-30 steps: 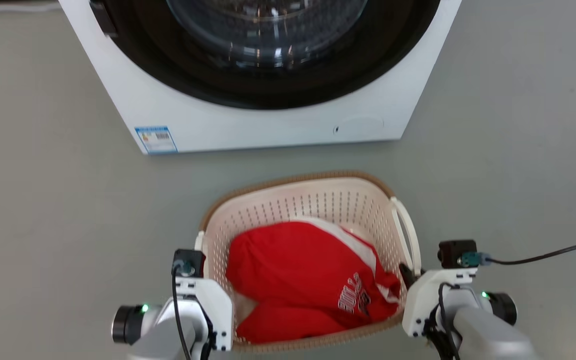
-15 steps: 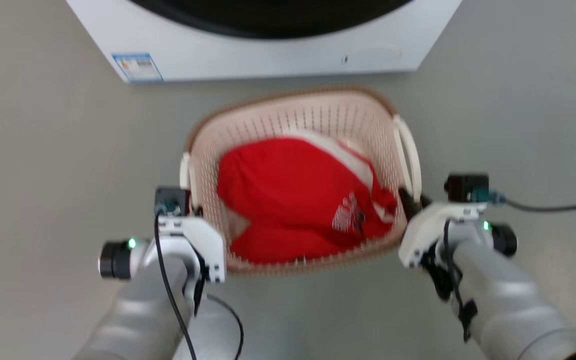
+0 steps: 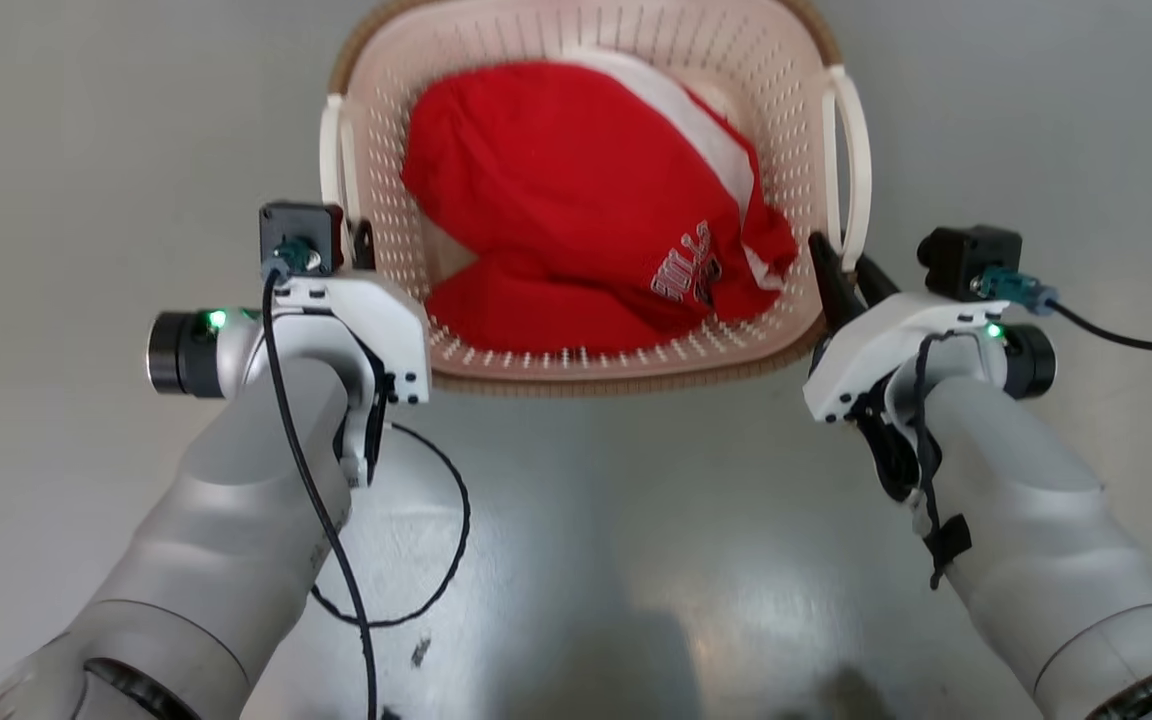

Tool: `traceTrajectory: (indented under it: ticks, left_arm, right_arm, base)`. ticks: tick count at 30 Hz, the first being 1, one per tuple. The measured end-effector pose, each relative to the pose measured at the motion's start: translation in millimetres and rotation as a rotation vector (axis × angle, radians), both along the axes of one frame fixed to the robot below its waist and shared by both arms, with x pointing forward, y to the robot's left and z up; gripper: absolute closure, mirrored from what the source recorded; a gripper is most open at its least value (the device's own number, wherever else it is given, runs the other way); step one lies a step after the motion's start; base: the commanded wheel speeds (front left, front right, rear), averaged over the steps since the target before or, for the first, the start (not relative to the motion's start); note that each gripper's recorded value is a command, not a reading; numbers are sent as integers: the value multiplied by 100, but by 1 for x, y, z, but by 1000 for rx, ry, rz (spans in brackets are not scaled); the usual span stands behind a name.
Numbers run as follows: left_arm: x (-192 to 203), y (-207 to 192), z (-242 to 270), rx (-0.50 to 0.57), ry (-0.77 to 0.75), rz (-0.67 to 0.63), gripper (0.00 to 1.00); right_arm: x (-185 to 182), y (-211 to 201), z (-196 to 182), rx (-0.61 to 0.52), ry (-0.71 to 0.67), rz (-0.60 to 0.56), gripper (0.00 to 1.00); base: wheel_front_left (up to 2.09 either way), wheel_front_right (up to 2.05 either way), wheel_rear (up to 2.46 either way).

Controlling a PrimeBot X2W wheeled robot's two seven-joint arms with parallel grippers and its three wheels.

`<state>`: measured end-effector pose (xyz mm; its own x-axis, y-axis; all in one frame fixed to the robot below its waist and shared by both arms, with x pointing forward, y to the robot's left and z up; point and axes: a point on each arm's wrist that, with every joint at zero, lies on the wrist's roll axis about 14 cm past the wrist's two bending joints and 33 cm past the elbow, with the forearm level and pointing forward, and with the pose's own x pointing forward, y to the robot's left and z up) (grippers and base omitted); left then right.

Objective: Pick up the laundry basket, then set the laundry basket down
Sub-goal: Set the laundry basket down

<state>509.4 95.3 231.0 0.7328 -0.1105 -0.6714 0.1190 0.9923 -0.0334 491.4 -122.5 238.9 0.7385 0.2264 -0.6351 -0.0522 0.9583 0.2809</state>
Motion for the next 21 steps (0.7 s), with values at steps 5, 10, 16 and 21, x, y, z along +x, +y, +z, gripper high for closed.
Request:
traceTrajectory:
  ticks: [5,10,16,21]
  left_arm:
    - [1,0,-28,3,20,6,100]
    - [-1,-1,-43,12,31,-4,100]
    - [5,0,-52,-2,25,-1,100]
    - [11,1,-57,4,11,4,100]
  right_arm:
    - [-1,-4,-30,-17,30,-1,100]
    - [-6,-7,-48,-30,60,-3,100]
    - [1,-7,-57,-29,58,-3,100]
    - [7,-9,-64,-39,51,-2,100]
  base:
    - [0,0,0]
    - [0,0,0]
    - [0,0,0]
    - [0,0,0]
